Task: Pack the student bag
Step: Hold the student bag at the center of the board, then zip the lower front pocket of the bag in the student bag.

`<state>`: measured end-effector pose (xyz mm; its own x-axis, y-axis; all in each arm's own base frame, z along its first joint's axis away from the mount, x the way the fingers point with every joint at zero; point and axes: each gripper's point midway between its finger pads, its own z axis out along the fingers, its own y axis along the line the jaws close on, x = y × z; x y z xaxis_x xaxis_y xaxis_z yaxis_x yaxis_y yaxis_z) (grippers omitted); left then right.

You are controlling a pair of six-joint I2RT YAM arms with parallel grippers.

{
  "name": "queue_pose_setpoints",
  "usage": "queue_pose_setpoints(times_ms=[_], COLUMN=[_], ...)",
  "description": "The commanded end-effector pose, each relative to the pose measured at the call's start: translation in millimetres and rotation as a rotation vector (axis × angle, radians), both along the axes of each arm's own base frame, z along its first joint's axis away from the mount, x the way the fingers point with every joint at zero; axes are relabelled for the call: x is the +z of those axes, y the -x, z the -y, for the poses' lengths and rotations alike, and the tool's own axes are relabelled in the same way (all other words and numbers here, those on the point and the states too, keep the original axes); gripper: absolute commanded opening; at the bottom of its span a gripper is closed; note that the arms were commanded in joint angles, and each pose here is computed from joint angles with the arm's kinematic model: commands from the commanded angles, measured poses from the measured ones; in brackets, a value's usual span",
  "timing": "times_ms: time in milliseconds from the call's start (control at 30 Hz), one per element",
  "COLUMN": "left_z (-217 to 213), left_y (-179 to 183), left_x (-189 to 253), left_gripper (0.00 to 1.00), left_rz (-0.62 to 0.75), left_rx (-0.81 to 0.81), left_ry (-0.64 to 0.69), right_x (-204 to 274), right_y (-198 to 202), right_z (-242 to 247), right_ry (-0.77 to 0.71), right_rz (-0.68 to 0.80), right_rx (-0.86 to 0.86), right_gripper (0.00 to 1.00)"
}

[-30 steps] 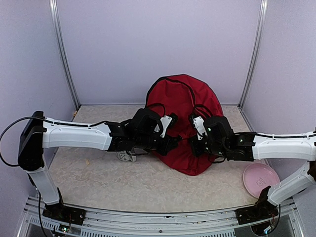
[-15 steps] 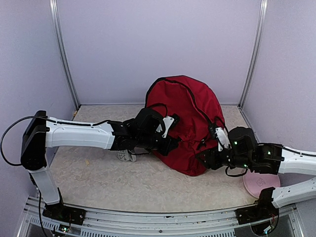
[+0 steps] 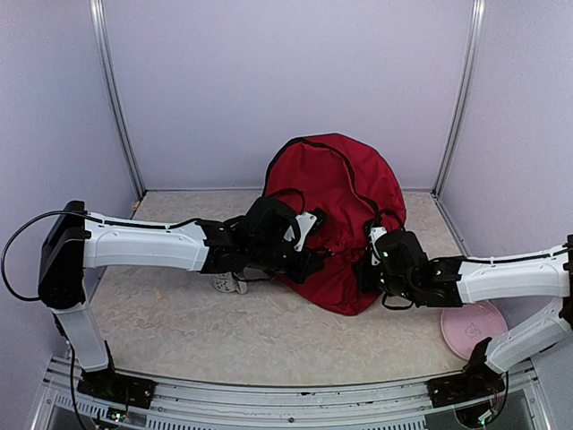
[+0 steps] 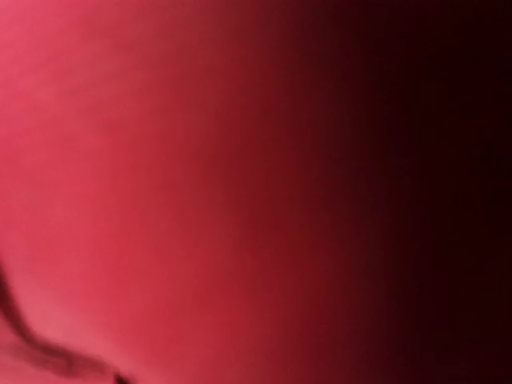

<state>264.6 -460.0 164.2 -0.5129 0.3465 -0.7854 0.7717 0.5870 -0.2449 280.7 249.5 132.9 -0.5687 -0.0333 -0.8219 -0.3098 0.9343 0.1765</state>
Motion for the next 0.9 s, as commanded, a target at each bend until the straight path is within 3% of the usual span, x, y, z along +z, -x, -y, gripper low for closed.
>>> queue_pose_setpoints(times_ms=[0, 33, 500, 700, 767, 867], left_z=[3, 2, -44, -83, -86, -57], left_y=[-8, -10, -52, -80, -77, -44], left_x=[7, 7, 10, 3, -2, 2], left_gripper=[0.0, 0.0, 0.0, 0.0, 0.0, 0.0], left_rz=[-0.008, -0.02, -0.019, -0.033, -0.056, -0.055], left_rx=[-0.014, -0.012, 0.09, 0.213, 0.205, 0.068], left_ry=[0.035, 0.043, -0.018, -0.074, -0.074, -0.043], right_x=[30, 30, 27, 43, 48, 47], right_y=[-18, -15, 35, 44, 47, 55], right_z=[-16, -19, 27, 41, 38, 22], right_ry=[-0.08, -0.08, -0.072, -0.071, -0.077, -0.08], right_rz=[0.1, 0.099, -0.021, -0.053, -0.051, -0.056], right_rx=[0.015, 0.041, 0.191, 0.231, 0.264, 0.382], right_gripper=[0.12, 0.0, 0.0, 0.0, 0.0, 0.0])
